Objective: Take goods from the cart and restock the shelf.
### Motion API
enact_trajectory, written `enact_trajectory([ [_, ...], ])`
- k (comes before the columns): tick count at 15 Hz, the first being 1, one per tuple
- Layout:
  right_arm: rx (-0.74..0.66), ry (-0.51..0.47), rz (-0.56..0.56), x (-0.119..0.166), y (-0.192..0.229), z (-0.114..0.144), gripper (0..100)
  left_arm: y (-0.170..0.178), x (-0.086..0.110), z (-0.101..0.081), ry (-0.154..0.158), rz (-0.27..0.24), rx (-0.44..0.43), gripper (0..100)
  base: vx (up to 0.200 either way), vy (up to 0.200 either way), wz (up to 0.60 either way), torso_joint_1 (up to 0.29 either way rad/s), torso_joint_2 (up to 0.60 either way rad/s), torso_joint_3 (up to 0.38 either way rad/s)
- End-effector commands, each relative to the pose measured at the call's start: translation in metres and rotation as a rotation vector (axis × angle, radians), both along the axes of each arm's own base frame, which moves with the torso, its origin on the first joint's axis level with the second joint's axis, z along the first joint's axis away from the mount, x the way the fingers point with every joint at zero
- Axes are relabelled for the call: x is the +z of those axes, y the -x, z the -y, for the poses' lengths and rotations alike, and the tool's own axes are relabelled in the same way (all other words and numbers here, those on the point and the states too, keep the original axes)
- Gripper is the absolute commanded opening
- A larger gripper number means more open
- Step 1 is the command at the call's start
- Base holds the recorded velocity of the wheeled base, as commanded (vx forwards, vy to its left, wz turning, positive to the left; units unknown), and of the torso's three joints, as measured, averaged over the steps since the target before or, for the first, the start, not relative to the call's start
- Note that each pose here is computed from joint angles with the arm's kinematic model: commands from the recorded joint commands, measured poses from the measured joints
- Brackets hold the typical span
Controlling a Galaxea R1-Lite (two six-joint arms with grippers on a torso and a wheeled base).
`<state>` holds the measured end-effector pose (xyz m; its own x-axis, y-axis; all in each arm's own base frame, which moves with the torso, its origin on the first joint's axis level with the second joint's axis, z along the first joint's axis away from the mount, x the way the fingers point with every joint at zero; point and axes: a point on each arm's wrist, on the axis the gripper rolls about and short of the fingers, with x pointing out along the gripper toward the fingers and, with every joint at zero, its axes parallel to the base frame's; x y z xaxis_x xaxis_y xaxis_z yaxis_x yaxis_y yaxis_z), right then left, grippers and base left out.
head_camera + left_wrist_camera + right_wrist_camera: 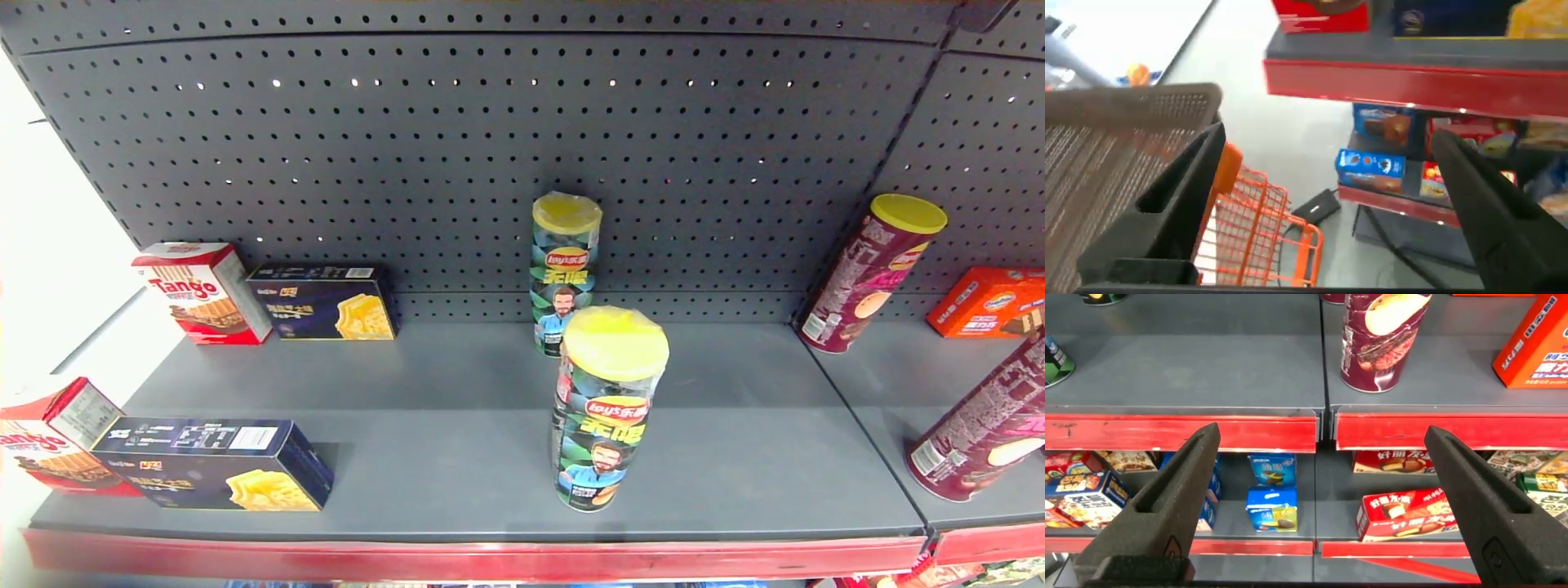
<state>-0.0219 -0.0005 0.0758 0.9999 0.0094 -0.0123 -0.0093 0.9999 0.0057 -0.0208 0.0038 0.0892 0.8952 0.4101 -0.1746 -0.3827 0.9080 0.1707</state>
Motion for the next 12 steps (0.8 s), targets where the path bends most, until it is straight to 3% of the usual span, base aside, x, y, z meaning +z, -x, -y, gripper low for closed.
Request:
enact_trajectory([
  [1, 0.001, 0.0, 0.0, 0.0, 0.0, 0.0, 100, 0.003, -0.003, 0.005, 0.098, 0.087, -0.044, 100, 0.0, 0.0, 0.0, 0.0, 0.0, 0.0],
  [3, 0.004, 0.001, -0.001, 0.0, 0.0, 0.0, 100, 0.0, -0.001, 0.006, 0.119, 0.053, -0.161, 100, 0.0, 0.0, 0.0, 0.0, 0.0, 0.0],
  [5, 0.004, 0.001, -0.001, 0.0, 0.0, 0.0, 100, -0.002, -0.002, 0.005, 0.116, 0.03, -0.241, 100, 0.0, 0.0, 0.0, 0.0, 0.0, 0.0],
  [6, 0.004, 0.001, -0.003, 0.0, 0.0, 0.0, 100, -0.002, -0.002, 0.004, 0.115, 0.022, -0.362, 100, 0.0, 0.0, 0.0, 0.0, 0.0, 0.0],
  [7, 0.004, 0.001, 0.0, 0.0, 0.0, 0.0, 100, -0.001, -0.002, 0.003, 0.114, 0.029, -0.427, 100, 0.0, 0.0, 0.0, 0.0, 0.0, 0.0],
  [10, 0.004, 0.001, -0.001, 0.0, 0.0, 0.0, 100, 0.002, -0.008, 0.002, 0.096, 0.097, -0.418, 100, 0.0, 0.0, 0.0, 0.0, 0.0, 0.0],
  [11, 0.004, 0.001, -0.001, 0.0, 0.0, 0.0, 100, 0.002, -0.014, 0.003, 0.07, 0.186, -0.4, 100, 0.0, 0.0, 0.0, 0.0, 0.0, 0.0],
  [12, 0.004, 0.001, -0.001, 0.0, 0.0, 0.0, 100, 0.002, -0.014, 0.004, 0.047, 0.193, -0.422, 100, 0.0, 0.0, 0.0, 0.0, 0.0, 0.0],
])
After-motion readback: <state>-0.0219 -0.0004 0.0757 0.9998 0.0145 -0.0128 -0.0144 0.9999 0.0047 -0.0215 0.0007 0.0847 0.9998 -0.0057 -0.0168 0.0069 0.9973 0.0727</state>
